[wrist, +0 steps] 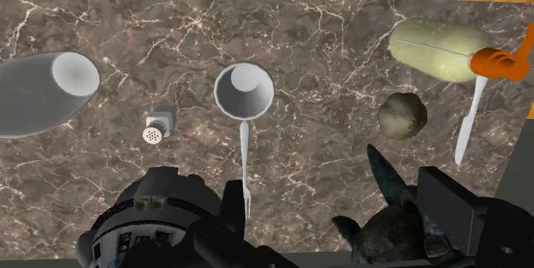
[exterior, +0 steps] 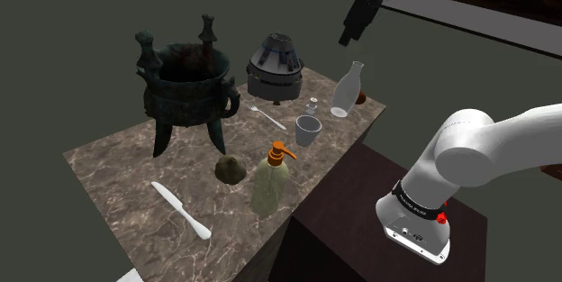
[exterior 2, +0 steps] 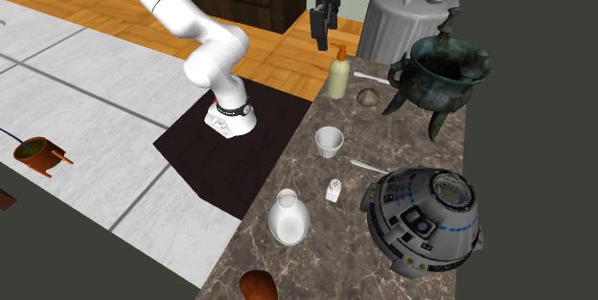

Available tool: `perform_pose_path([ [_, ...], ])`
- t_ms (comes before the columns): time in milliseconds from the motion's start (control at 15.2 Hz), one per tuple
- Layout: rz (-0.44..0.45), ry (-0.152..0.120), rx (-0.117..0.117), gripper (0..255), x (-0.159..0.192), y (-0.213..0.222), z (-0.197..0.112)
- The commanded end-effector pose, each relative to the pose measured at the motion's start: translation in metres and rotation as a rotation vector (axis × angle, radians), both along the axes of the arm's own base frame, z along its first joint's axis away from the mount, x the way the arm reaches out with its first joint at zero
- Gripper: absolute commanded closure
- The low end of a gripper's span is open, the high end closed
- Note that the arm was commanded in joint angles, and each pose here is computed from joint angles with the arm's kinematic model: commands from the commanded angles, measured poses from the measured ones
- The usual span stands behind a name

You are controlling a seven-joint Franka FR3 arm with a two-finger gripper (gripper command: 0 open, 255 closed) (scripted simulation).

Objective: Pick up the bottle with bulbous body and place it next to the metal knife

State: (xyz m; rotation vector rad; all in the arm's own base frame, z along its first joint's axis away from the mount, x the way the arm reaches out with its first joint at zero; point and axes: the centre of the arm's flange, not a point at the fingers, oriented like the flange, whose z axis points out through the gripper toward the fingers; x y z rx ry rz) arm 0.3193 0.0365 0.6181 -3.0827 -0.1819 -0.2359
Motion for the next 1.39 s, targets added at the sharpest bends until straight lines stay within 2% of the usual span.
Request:
perform_pose_path([
  [0, 0.0, 0.0, 0.0, 0, 0.0, 0.0, 0.0],
  [1320, 0.003, -0.003, -0.029, 0, 0.033, -0.234, -0.109],
])
